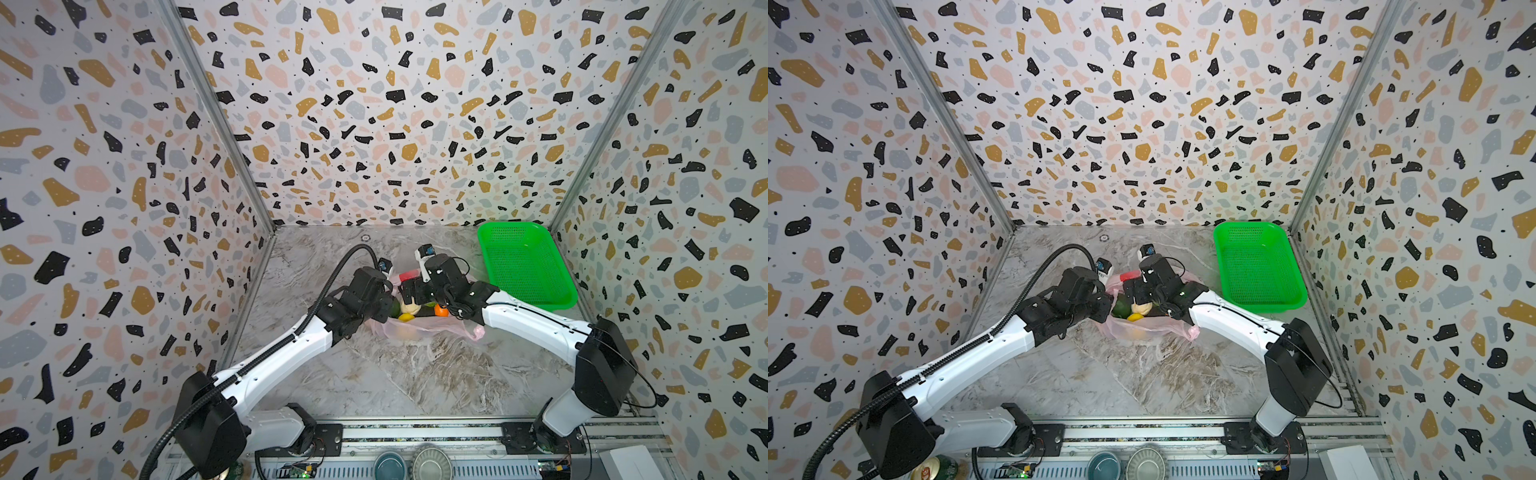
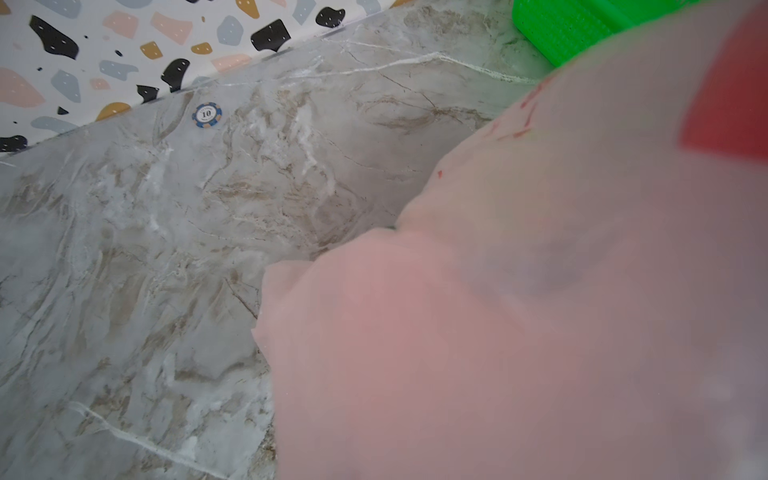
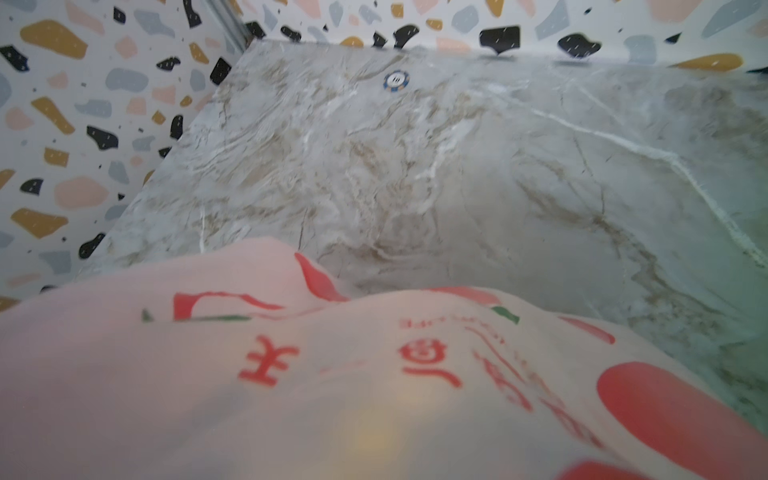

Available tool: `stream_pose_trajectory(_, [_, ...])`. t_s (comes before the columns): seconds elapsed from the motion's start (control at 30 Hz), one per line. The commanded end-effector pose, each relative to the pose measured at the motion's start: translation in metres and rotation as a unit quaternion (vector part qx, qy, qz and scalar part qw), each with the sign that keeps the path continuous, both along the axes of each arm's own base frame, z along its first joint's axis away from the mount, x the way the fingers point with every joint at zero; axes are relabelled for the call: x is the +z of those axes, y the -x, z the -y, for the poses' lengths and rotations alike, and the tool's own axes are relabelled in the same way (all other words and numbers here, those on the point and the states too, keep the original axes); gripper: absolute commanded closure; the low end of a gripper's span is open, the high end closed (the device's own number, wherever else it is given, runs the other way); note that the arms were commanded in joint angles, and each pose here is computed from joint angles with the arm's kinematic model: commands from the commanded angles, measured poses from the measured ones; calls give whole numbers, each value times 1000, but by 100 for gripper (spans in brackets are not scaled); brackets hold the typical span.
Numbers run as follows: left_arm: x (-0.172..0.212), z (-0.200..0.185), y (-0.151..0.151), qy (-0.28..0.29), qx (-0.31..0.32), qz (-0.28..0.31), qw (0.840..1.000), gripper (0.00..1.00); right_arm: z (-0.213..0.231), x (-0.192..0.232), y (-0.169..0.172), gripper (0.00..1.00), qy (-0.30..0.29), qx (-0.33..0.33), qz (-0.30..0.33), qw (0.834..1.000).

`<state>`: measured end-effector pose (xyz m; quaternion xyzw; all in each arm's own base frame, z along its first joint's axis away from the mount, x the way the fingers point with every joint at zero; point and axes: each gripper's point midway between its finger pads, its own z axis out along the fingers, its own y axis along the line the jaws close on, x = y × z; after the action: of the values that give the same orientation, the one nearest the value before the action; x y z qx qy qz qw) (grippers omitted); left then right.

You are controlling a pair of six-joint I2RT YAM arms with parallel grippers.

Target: Untie the knot of the plastic bag and take out the fruit

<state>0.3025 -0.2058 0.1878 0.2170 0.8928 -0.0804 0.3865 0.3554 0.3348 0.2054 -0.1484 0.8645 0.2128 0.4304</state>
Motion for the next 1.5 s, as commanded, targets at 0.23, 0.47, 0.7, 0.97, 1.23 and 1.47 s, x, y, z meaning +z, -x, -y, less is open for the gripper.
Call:
stream_pose_trajectory(0.23, [11, 7, -4, 15, -3, 36, 999, 100, 0, 53, -40, 1, -6, -3, 79, 997])
stream_pose_trajectory(0.47, [20, 14, -16, 29, 18, 33, 999, 100, 13, 20, 39, 0, 85, 77, -5, 993])
stream_pose_trajectory(0.7, [10, 13, -15, 28, 28, 12, 999, 100, 20, 15, 80, 0, 114, 87, 6, 990])
stream_pose_trajectory(0.97, [15, 9, -14, 34, 37, 18, 999, 100, 17, -9, 92, 20, 115, 106, -9, 988])
stream_pose_trajectory(1.23, [16, 10, -6, 53, 25, 24, 998, 100, 14, -10, 69, 33, 84, 106, -54, 989])
stream_pose_trajectory(1.47, [13, 11, -3, 68, 27, 30, 997, 100, 3, -41, 74, 50, 112, 137, -123, 977])
